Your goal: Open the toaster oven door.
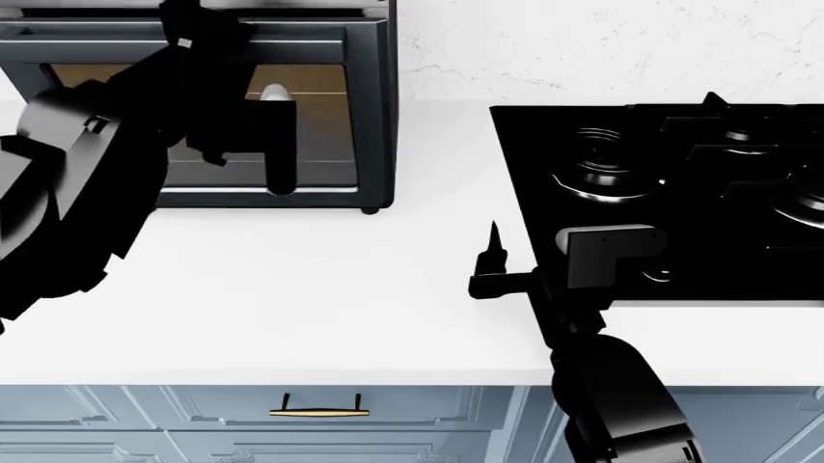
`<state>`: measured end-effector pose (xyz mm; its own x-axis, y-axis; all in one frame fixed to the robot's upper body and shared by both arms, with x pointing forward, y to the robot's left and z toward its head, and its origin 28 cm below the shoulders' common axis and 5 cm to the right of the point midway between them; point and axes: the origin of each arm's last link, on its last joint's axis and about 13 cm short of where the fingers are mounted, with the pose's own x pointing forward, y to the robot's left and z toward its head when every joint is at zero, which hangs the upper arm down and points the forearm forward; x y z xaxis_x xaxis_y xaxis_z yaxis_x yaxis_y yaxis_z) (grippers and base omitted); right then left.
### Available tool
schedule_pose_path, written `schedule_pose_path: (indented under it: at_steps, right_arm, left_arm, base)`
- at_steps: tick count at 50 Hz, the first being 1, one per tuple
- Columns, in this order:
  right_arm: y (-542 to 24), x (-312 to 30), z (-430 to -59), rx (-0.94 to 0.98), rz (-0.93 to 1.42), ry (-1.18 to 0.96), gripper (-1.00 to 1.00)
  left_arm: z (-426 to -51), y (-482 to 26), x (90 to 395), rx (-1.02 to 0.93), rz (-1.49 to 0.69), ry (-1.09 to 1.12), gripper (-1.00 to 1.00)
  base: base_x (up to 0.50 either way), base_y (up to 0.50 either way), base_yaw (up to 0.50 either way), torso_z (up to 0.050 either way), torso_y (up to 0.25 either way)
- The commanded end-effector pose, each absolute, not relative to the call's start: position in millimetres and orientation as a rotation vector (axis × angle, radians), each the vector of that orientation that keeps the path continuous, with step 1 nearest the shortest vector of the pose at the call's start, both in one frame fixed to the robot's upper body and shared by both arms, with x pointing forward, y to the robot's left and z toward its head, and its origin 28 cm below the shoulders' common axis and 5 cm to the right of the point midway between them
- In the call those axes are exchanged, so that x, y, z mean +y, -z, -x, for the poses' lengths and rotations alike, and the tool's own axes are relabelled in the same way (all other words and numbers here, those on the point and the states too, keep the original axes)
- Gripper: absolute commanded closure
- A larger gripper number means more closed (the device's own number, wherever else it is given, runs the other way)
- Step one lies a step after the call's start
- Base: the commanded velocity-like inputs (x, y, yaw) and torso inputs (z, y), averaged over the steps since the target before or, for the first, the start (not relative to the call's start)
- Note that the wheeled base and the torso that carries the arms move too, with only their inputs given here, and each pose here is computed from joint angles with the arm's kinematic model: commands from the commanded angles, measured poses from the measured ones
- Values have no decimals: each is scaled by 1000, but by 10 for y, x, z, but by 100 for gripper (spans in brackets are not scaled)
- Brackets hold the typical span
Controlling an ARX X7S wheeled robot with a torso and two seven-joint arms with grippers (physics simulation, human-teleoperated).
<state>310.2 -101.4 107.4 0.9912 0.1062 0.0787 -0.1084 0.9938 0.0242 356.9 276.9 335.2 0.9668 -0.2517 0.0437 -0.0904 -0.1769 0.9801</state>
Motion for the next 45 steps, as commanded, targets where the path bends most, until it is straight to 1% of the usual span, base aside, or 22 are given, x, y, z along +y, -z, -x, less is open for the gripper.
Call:
schedule_pose_path:
  at_steps: [1, 9, 12, 31, 45]
  right_arm:
    - [-1082, -1010, -3096, -80, -32, -107, -100]
    - [-1079, -1003, -3096, -81, -33, -109, -100]
    - [-1090, -1003, -3088, -85, -35, -109, -100]
    - [-1094, -971, -3074, -89, -43, -121, -100]
    - [-1098, -960, -3067, -89, -46, -126, -100]
  left_arm:
    - [-3335, -3079, 2751, -228, -1696, 288, 100]
    - [-3236, -3052, 2754, -237, -1694, 301, 100]
    - [-3042, -2996, 2761, -242, -1674, 320, 100]
    - [-2474, -2730, 2794, -234, -1631, 379, 100]
    - [-2224, -2554, 2843, -191, -1644, 416, 100]
  base:
    - [0, 0, 0, 0, 0]
    - [0, 0, 0, 0, 0]
    - [0, 0, -1, 0, 0]
    - [0, 0, -1, 0, 0]
    - [0, 0, -1, 0, 0]
